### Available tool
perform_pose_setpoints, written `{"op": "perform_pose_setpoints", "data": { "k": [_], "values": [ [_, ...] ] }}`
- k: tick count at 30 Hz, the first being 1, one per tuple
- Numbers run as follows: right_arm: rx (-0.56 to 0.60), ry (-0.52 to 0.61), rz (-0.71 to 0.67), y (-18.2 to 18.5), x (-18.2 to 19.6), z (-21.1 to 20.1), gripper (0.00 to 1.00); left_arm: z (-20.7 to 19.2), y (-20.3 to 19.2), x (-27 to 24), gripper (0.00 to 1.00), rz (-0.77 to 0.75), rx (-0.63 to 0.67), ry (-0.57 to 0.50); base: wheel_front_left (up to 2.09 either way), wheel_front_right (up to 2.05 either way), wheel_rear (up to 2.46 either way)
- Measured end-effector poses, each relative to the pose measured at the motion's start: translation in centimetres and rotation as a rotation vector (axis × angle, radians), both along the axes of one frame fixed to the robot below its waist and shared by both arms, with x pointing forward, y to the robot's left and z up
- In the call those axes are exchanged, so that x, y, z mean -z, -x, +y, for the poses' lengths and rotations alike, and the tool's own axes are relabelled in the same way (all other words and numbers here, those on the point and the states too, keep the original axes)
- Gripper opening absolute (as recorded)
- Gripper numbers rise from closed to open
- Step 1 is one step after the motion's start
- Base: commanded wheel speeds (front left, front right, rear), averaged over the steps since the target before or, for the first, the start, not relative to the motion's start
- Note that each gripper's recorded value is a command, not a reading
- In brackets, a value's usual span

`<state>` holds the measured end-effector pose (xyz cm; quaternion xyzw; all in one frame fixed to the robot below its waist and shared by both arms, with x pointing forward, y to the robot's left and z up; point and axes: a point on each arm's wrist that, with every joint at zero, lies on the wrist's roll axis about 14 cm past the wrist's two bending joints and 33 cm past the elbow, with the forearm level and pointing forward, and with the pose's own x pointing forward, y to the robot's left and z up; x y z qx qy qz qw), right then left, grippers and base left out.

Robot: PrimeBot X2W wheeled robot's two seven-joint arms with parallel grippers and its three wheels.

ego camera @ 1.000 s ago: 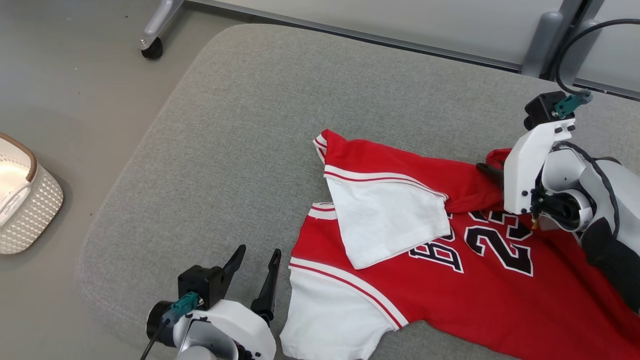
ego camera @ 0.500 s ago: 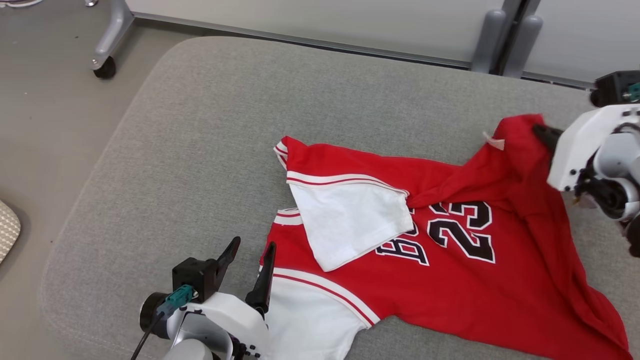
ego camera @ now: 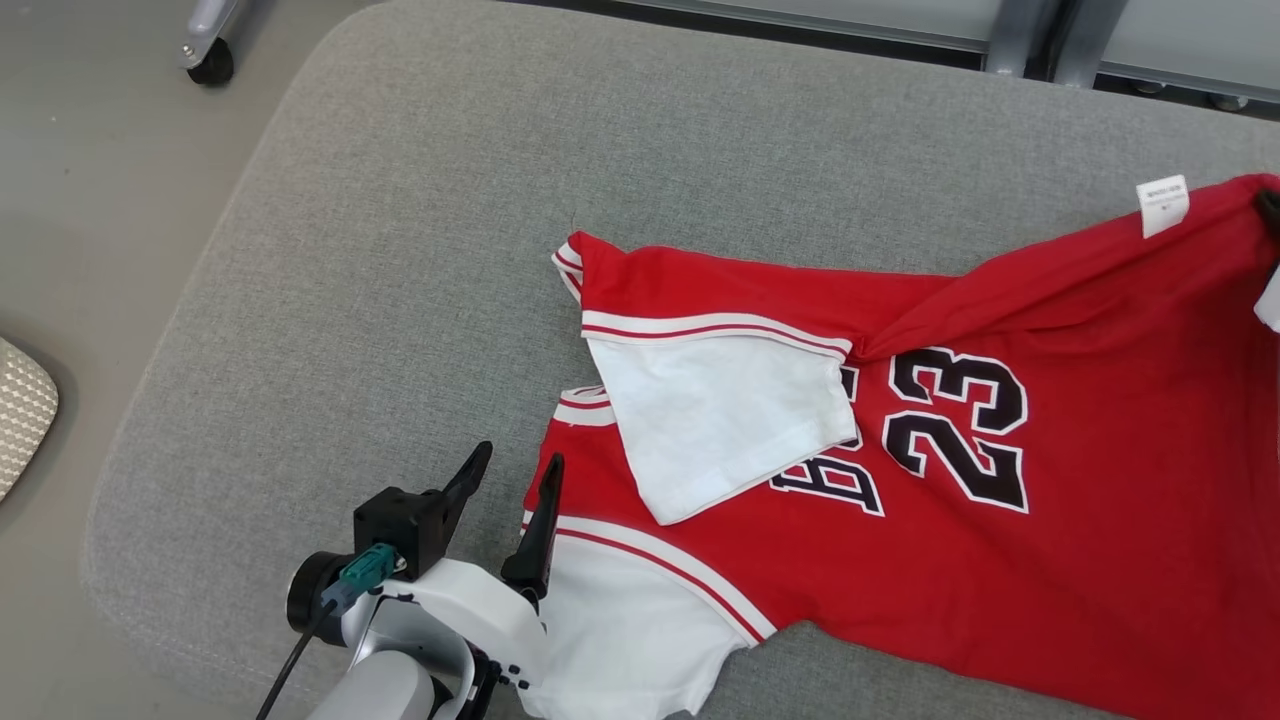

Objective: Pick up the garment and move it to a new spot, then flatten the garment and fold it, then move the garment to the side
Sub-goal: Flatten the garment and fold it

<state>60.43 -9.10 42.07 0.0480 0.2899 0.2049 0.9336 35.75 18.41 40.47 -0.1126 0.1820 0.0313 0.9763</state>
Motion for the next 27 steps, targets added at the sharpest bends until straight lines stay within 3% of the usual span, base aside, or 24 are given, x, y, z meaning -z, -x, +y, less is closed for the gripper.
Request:
{"op": "perform_pose_setpoints", "data": {
  "k": [3,4,5,6,17,27],
  "values": [
    [0.042,0.018,0.006,-0.2,0.8,-0.9,0.02,0.4,0.2,0.0,1.0,0.003,-0.009,-0.006,0.0,0.0,0.0],
    [0.052,0.026,0.009,-0.1,1.0,-1.2,0.24,0.4,0.2,0.0,1.0,0.001,-0.009,-0.007,0.0,0.0,0.0],
    [0.059,0.028,0.007,-0.1,0.9,-1.2,0.96,0.4,0.3,-0.1,1.0,-0.001,-0.01,-0.008,0.0,0.0,0.0],
    [0.075,0.027,0.001,-0.1,0.9,-1.5,1.0,0.5,0.3,-0.3,1.0,-0.004,-0.01,-0.01,0.0,0.0,0.0],
    [0.076,-0.045,-0.171,2.3,-3.8,-0.2,1.0,0.7,0.5,-2.6,1.0,-0.07,0.011,-0.03,0.0,0.0,0.0],
    [0.051,-0.162,-0.377,8.3,-9.8,-0.8,1.0,0.5,1.3,-5.4,1.0,-0.16,0.044,-0.042,0.0,0.0,0.0]
  ]
}}
